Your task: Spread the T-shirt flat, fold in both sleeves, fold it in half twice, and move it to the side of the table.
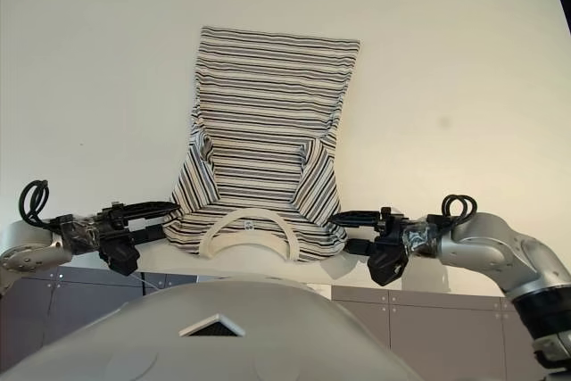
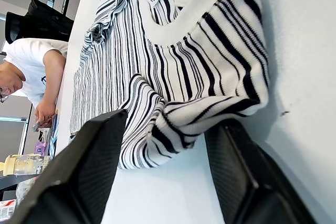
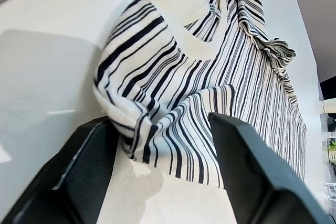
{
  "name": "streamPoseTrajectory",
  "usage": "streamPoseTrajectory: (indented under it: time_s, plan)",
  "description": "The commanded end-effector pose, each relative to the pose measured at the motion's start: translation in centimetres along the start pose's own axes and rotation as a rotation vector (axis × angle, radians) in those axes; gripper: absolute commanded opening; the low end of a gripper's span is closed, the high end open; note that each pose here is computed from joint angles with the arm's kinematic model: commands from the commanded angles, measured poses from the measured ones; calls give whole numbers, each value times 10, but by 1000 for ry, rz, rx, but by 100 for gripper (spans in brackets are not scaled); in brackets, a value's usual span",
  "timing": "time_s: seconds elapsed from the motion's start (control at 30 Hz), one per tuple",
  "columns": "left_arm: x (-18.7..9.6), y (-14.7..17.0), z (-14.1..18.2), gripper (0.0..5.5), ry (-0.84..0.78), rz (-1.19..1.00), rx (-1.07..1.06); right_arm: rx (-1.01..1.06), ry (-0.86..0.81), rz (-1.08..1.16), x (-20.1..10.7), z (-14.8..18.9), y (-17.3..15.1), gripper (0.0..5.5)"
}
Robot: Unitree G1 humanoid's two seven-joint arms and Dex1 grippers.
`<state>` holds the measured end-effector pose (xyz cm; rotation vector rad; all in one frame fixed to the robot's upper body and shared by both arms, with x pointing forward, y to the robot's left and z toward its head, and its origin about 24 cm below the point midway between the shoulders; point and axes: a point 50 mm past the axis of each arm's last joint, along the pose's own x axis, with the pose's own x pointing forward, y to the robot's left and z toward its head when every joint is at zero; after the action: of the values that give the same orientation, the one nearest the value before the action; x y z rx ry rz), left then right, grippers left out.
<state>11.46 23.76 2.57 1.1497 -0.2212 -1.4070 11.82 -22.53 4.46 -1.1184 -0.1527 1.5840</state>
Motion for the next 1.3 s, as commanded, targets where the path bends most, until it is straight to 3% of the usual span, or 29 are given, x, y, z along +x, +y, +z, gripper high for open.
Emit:
streamPoseTrajectory:
  time_s: [0.03, 0.13, 0.37, 0.53, 0.7, 0.77, 0.83, 1.03, 1.17, 1.3]
  plan:
    - [-4, -18, -9, 191, 47, -168, -16, 10, 5, 15, 1, 2, 2, 228]
    - [-1, -17, -11, 124, 32, -170, -3, 4, 14, -4, 7, 0, 1, 158]
    - [3, -11, -12, 24, 21, -130, -52, 53, 75, -71, 12, -8, -7, 12]
    - [11, 19, 2, 11, 10, -24, -401, 434, 59, 24, 7, 2, -11, 10]
    - [0, 3, 41, 11, -53, -163, -610, 622, -42, 228, -10, 36, 8, 10]
    - [-6, 19, 47, 11, -69, -94, -828, 711, -22, 108, -18, 31, -4, 10]
    - [-7, 53, 31, 11, -106, 62, -1000, 750, 43, -13, -28, 6, -27, 10]
    - [20, 129, -29, 11, -80, 336, -1158, 789, 192, -253, -41, -62, -88, 10]
    - [48, 158, -75, 11, 19, 436, -1164, 758, 297, -432, -20, -105, -127, 10]
    - [65, 184, -108, 11, 88, 517, -1148, 725, 325, -503, 2, -123, -149, 10]
